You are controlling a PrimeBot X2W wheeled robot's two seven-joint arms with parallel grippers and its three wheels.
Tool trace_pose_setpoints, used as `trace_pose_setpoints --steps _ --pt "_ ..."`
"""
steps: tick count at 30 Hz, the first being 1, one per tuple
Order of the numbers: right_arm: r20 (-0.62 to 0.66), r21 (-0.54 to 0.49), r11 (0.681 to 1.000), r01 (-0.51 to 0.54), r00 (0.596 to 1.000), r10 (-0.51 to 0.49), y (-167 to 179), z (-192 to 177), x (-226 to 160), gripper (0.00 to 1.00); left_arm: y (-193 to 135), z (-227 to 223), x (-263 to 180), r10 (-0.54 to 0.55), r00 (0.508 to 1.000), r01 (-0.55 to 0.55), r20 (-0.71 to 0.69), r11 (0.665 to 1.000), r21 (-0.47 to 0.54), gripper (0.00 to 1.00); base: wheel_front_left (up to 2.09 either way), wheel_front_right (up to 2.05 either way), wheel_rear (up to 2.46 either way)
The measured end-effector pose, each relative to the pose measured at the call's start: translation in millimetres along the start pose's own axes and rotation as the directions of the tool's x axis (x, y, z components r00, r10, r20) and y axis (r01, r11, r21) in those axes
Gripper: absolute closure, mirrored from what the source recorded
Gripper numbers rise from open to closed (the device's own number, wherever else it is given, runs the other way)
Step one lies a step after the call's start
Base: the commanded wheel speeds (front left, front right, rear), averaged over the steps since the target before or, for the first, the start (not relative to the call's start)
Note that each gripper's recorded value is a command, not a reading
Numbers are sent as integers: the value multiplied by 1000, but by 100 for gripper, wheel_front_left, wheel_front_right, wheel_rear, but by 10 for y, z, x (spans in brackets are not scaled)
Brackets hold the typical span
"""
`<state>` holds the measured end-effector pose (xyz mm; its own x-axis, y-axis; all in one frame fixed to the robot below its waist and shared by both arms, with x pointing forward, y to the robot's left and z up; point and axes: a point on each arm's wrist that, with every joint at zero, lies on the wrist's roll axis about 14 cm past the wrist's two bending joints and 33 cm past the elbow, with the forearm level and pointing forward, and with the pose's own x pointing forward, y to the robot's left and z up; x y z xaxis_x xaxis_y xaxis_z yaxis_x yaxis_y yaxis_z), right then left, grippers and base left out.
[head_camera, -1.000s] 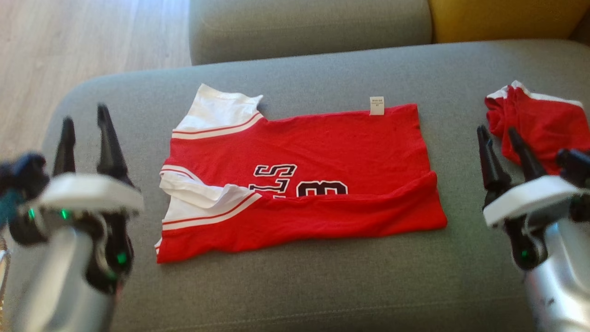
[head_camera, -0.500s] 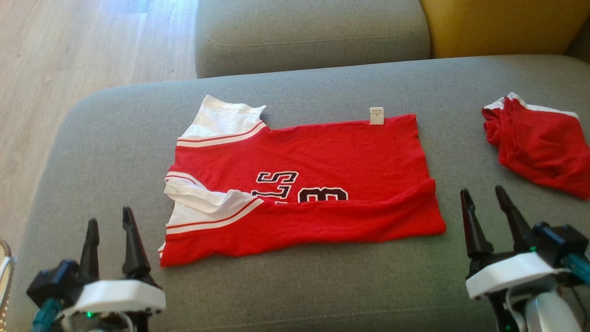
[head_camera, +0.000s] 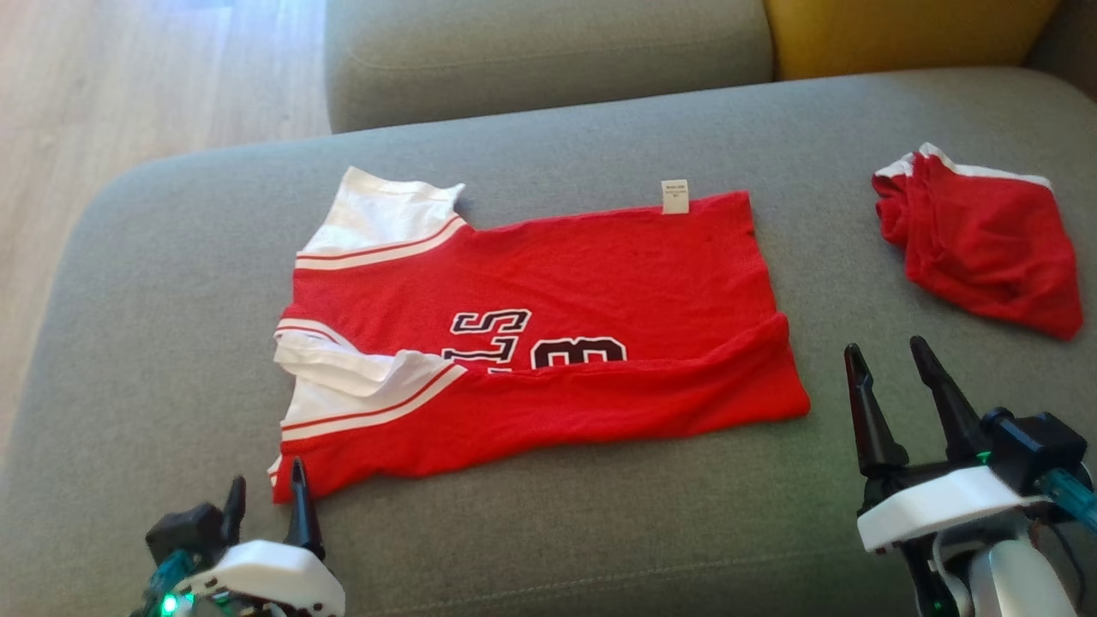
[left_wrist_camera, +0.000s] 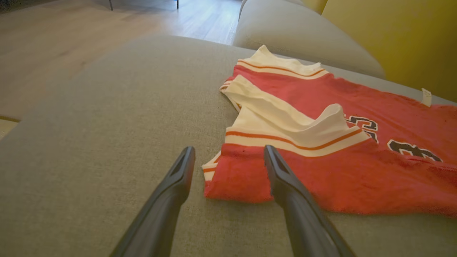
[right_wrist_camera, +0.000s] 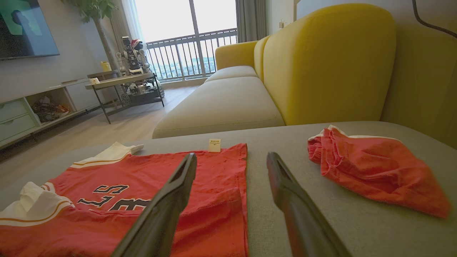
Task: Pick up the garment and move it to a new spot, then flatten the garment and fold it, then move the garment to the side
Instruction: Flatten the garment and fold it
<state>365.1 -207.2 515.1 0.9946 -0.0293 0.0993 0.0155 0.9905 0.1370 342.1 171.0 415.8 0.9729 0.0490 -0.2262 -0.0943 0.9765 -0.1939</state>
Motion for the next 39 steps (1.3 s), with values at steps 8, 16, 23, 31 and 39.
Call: trace_pose_setpoints --steps 8,16,23,31,39 --pt "-36 -4 999 40 999 -40 -129 -97 -45 0 98 -464 167 77 980 -79 -186 997 -4 0 0 0 0" --pt "-41 -6 999 54 998 -54 -175 -111 -65 0 102 -555 238 87 969 -89 -230 996 -1 0 0 0 0" --pt "-53 -6 998 55 997 -55 -178 -145 -59 0 60 -590 288 59 966 -67 -251 997 -25 83 0 0 0" --pt "-122 60 996 65 991 -57 -158 -301 -64 0 29 -501 325 38 973 -51 -227 998 -49 100 0 0 0" --pt "-307 243 962 124 951 -45 -78 -760 -40 0 -56 120 404 -4 1000 4 -6 999 -34 100 0 0 0"
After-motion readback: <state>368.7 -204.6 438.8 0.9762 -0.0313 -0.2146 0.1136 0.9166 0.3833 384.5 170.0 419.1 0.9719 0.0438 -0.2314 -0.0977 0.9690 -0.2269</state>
